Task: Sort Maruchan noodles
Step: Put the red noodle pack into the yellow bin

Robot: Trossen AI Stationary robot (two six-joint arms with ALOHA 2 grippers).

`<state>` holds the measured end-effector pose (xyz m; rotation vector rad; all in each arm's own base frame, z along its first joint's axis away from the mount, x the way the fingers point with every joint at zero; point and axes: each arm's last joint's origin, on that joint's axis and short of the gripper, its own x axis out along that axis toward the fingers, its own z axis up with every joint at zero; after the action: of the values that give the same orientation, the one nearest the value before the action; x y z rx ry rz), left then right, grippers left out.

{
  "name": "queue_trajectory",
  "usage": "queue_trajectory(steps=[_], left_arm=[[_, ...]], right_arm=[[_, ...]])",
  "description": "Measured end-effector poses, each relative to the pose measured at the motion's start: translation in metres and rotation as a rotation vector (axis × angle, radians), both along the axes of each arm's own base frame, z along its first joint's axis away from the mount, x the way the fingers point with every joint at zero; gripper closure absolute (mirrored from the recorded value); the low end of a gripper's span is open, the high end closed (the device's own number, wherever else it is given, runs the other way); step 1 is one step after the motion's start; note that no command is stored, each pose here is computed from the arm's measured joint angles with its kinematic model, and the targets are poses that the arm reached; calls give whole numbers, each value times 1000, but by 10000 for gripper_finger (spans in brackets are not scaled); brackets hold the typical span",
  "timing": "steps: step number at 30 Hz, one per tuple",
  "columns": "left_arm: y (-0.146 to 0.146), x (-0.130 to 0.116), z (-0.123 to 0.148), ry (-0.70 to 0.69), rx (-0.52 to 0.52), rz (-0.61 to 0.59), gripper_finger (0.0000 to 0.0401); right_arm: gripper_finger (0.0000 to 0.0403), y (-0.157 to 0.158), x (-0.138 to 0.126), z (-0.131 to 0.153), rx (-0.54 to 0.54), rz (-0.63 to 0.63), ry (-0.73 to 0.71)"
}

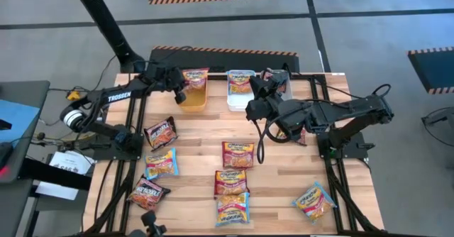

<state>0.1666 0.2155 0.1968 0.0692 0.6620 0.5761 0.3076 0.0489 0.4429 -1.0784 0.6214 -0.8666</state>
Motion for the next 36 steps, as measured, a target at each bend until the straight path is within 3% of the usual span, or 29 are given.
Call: queue_trajectory(steps=[9, 16, 26, 36], left_arm=[[1, 0, -3, -29, -53, 55, 373], [1, 0, -3, -35, -73, 86, 316], [-3, -3, -9, -30, -188, 108, 231], [-4, -3, -9, -55, -222, 129, 218]], right_arm=[[337, 0, 0, 0, -2, 0, 7], [337, 0, 0, 0, -2, 0, 7], [337, 0, 0, 0, -2, 0, 7], [337, 0, 0, -1, -2, 1, 10]])
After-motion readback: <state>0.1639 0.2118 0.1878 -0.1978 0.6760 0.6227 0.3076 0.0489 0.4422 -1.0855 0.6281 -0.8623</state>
